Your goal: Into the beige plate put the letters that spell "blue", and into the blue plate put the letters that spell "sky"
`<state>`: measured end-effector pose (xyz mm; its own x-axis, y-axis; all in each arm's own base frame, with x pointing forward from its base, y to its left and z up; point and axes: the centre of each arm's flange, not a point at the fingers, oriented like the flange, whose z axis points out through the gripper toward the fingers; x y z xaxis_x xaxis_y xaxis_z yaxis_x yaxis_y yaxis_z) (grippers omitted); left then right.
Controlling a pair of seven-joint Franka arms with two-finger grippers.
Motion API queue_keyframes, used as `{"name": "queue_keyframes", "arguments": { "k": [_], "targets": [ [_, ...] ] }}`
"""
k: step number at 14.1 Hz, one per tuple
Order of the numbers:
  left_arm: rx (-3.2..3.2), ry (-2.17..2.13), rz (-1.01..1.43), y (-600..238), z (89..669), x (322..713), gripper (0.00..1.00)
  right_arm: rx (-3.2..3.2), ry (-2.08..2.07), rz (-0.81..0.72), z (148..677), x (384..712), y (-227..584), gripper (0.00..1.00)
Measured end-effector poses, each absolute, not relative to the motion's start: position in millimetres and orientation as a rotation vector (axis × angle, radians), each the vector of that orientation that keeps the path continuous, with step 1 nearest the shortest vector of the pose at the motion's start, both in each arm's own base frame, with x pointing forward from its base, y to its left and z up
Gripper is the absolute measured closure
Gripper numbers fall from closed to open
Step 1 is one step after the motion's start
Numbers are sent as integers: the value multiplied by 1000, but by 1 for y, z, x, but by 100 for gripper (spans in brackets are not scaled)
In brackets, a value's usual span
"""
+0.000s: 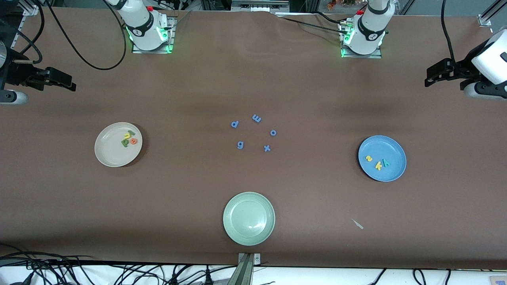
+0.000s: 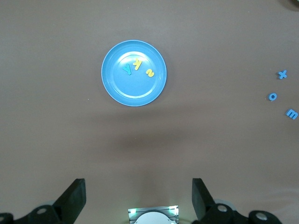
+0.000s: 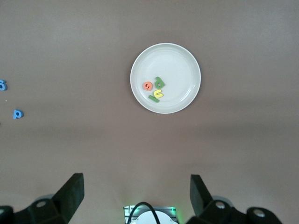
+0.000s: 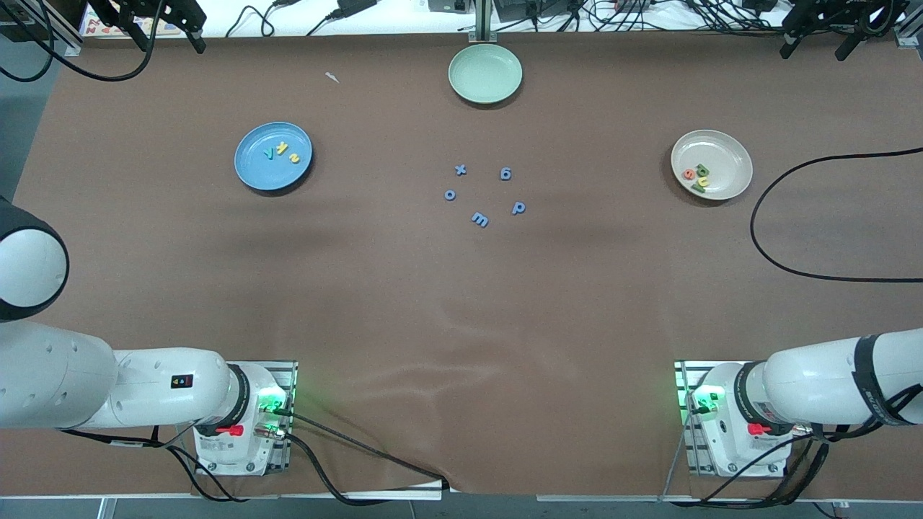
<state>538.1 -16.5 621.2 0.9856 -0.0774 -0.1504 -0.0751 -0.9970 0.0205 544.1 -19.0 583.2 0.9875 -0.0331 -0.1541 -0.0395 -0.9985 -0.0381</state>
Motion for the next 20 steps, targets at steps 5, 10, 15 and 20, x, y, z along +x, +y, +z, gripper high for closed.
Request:
{"name": "queue_keyframes", "arguments": {
  "k": [5,10,15,20],
  "targets": [
    [3116,-122,-237,-17,621,538,0,-3097,87,157,578,554,-28,0],
    [3116,-122,-237,-17,621,538,0,-3098,100,138,574,558,-32,0],
    [3116,-122,-237,-17,621,538,0,-3098,100,132,574,558,-32,0],
    [3116,-122,-237,-17,621,538,0,-3098,98,133,573,559,-31,0]
  ]
}}
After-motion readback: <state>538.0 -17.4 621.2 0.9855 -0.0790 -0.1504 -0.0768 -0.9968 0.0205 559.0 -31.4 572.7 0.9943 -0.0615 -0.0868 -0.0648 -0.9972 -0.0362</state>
